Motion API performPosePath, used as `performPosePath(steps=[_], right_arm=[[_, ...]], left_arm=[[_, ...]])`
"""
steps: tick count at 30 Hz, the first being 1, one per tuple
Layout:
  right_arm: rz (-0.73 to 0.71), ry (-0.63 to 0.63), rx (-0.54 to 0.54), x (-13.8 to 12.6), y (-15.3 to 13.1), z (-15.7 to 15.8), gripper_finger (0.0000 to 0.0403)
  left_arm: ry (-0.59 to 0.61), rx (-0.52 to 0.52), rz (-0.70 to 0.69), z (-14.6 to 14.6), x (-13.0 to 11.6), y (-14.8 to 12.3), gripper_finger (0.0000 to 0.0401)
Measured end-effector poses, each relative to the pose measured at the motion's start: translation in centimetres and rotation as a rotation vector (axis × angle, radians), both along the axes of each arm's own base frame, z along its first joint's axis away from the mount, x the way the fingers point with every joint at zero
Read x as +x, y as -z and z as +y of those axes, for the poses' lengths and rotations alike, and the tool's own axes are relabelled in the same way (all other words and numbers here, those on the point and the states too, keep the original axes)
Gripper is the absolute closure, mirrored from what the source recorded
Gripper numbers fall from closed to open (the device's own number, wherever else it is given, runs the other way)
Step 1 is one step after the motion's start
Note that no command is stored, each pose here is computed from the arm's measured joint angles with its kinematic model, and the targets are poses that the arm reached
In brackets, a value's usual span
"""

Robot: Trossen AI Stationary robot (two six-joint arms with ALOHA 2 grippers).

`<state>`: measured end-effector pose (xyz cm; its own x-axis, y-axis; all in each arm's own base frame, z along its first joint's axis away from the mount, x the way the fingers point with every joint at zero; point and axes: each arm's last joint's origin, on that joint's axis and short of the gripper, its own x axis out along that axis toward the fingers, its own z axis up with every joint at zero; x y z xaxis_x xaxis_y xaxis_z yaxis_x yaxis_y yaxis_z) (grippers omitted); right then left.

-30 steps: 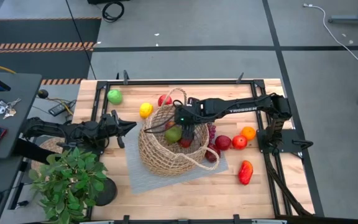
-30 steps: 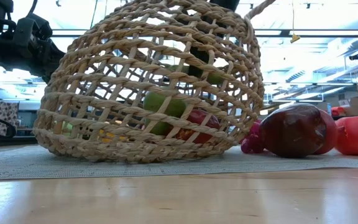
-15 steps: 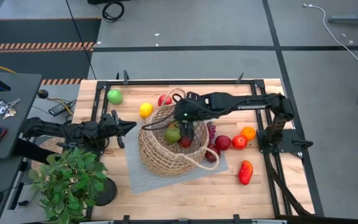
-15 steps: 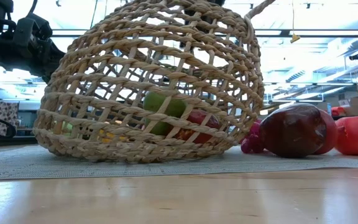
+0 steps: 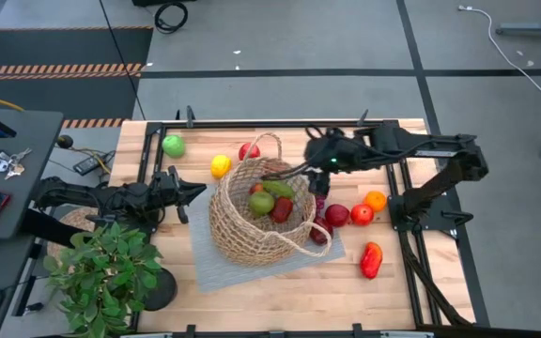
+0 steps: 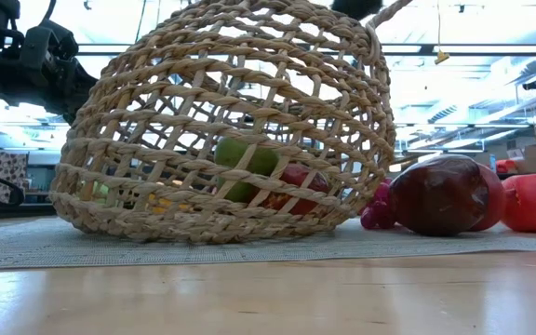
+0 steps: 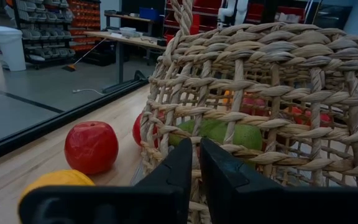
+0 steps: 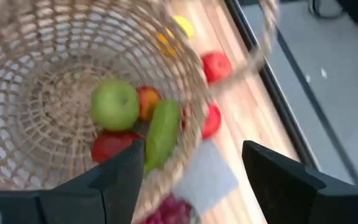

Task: Build produce basket
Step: Put the pomegranate into the basket

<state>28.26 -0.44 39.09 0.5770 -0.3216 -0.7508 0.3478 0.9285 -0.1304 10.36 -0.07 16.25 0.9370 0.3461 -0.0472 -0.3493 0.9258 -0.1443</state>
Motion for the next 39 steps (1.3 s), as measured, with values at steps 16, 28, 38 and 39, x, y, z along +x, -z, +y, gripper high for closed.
performPosePath(steps=[16,28,38,39], right_arm=[[0.071,0.245,0.238,-7.9,10.6,0.3,0.0126],[0.015,0.176,0.381,-7.9,17.2,1.0,0.0056],[-0.011,0.181,0.354,-8.5,19.7,2.2,0.0017],[-0.024,0.178,0.347,-8.6,19.8,2.4,0.0018]], left_arm=[[0.0,0.0,0.0,0.0,0.0,0.0,0.0361],[0.0,0.0,0.0,0.0,0.0,0.0,0.0366],[0.0,0.0,0.0,0.0,0.0,0.0,0.0365],[0.0,0.0,0.0,0.0,0.0,0.0,0.0366]])
